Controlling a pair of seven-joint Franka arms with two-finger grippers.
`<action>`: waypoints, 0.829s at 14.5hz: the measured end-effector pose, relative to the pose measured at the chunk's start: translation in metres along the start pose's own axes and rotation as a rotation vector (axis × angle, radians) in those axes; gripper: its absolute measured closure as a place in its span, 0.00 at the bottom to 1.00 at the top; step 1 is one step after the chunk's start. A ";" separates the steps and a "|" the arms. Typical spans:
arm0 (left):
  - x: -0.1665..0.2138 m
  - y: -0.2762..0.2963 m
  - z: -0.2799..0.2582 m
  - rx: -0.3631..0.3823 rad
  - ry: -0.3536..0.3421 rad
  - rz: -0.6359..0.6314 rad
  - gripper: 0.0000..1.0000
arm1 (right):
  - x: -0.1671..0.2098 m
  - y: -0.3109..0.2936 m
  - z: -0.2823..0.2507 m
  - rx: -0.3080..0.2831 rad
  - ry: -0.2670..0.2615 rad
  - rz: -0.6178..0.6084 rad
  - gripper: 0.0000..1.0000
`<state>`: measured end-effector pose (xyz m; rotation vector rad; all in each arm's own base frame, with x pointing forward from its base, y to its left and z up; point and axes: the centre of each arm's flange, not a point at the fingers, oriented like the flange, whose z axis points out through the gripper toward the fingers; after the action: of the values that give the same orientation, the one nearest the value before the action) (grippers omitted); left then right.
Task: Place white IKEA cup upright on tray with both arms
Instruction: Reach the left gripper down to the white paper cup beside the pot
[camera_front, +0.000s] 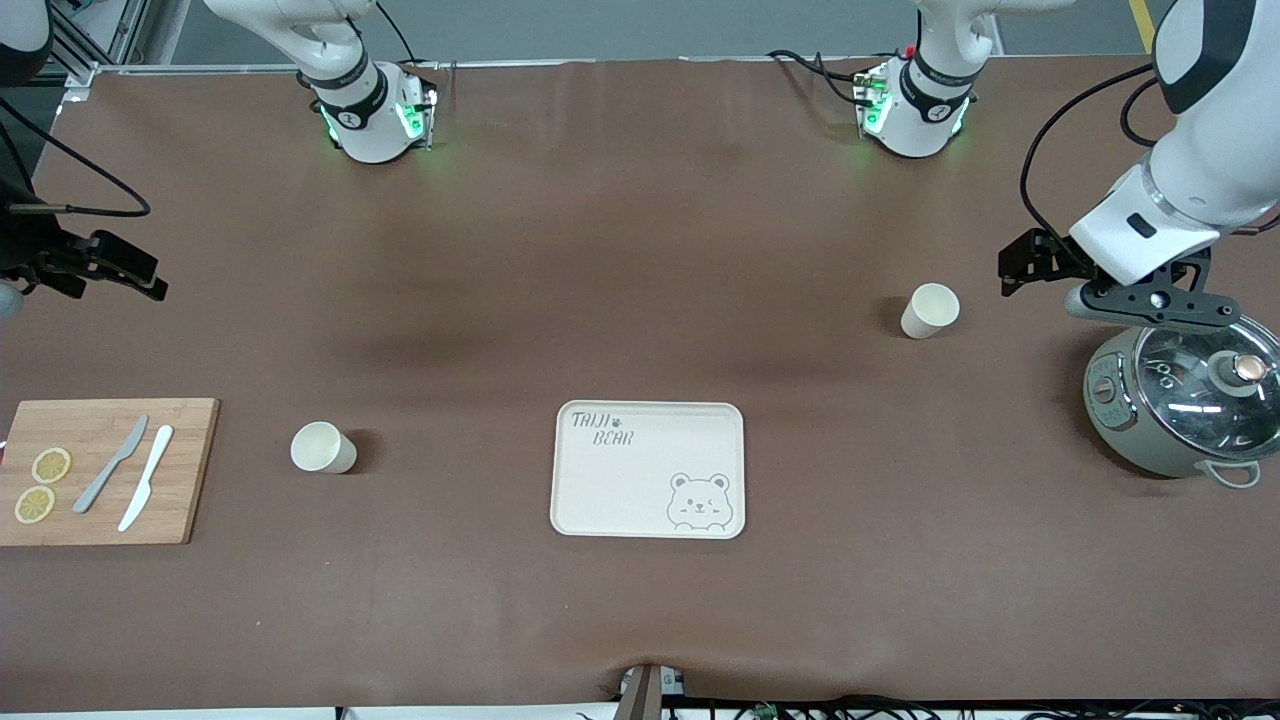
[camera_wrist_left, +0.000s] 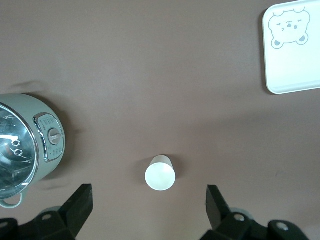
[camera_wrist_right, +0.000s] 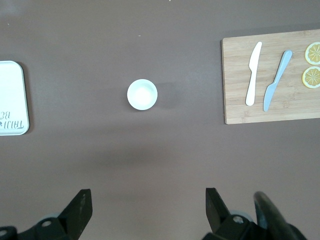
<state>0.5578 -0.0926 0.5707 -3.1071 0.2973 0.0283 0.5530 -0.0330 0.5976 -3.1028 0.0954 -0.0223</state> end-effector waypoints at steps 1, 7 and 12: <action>0.000 0.000 0.000 0.000 0.000 0.000 0.00 | 0.000 0.000 0.000 0.000 -0.001 0.000 0.00; 0.001 0.001 0.002 -0.001 -0.004 0.003 0.00 | 0.000 0.000 0.001 0.000 -0.001 0.001 0.00; 0.006 0.002 0.024 -0.003 -0.029 0.005 0.00 | 0.000 0.001 0.001 0.000 -0.001 0.001 0.00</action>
<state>0.5633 -0.0955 0.5470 -3.1060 0.3049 0.0738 0.5528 -0.0337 0.5969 -3.1029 0.0973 -0.0201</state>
